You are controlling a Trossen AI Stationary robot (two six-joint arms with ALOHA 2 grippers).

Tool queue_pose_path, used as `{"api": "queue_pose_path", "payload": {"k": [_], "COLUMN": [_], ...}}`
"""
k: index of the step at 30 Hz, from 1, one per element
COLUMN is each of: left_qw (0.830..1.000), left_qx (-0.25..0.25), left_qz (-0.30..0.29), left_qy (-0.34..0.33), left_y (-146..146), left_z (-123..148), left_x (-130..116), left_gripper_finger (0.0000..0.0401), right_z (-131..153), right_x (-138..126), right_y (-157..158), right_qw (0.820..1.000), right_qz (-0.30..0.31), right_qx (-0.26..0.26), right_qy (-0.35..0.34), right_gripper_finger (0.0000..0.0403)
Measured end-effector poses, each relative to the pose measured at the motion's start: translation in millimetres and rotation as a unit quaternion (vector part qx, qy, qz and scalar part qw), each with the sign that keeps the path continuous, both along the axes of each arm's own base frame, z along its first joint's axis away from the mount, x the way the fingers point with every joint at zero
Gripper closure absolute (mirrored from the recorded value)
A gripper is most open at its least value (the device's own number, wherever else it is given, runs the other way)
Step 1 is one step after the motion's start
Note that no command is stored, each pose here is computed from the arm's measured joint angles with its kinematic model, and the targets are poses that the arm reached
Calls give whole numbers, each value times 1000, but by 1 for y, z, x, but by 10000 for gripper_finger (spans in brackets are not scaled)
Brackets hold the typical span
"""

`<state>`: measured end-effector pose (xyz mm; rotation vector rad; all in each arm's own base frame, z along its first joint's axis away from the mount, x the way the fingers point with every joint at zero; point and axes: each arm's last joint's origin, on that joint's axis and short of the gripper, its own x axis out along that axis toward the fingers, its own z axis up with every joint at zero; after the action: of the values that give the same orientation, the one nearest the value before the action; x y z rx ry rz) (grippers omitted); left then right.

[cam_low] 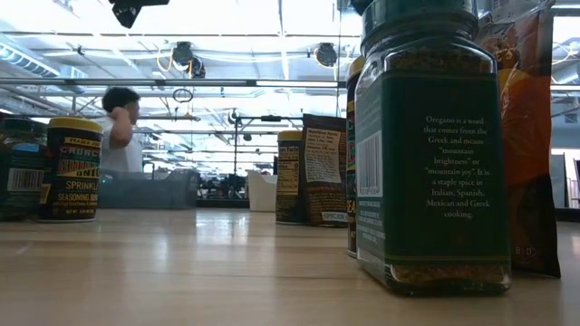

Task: Sort spices by type
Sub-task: Put the top right green seasoning bottle into the right white bin

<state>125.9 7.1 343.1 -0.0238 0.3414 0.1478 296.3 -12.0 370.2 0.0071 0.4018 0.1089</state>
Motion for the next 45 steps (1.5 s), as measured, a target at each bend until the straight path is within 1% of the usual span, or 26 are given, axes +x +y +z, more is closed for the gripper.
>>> {"api": "queue_pose_path", "payload": {"k": [3,7,10,14,20,23,26,28,32,37,40,45], "left_qw": [1000,999,997,995,991,989,987,986,983,981,979,977], "left_qx": [12,12,11,11,9,8,9,9,8,8,7,7], "left_qz": [-4,-5,-4,-4,-3,0,3,3,3,3,3,3], "left_qy": [14,39,73,103,132,148,162,169,182,196,203,211], "left_y": [0,0,0,1,1,1,2,2,2,2,2,2], "left_z": [4,-1,-8,-14,-21,-26,-30,-32,-36,-41,-43,-46], "left_x": [7,11,11,14,27,34,40,43,49,56,59,62], "left_gripper_finger": [388,387,373,329,235,196,172,163,159,159,159,159], "right_z": [-11,-31,-43,-53,-71,-79,-84,-85,-88,-97,-105,-106], "right_x": [16,33,43,56,70,74,74,72,73,76,76,78], "right_y": [-1,2,5,6,4,4,4,3,2,2,2,1], "right_qw": [1000,998,995,987,967,959,955,951,948,942,933,935], "right_qz": [1,18,28,29,17,16,9,0,-18,-19,-18,-18], "right_qx": [-2,-22,-27,-22,-25,-36,-28,-22,-31,-32,-31,-31], "right_qy": [23,64,96,154,253,280,297,308,315,334,357,352], "right_gripper_finger": [293,274,254,225,187,173,167,165,165,165,165,165]}}
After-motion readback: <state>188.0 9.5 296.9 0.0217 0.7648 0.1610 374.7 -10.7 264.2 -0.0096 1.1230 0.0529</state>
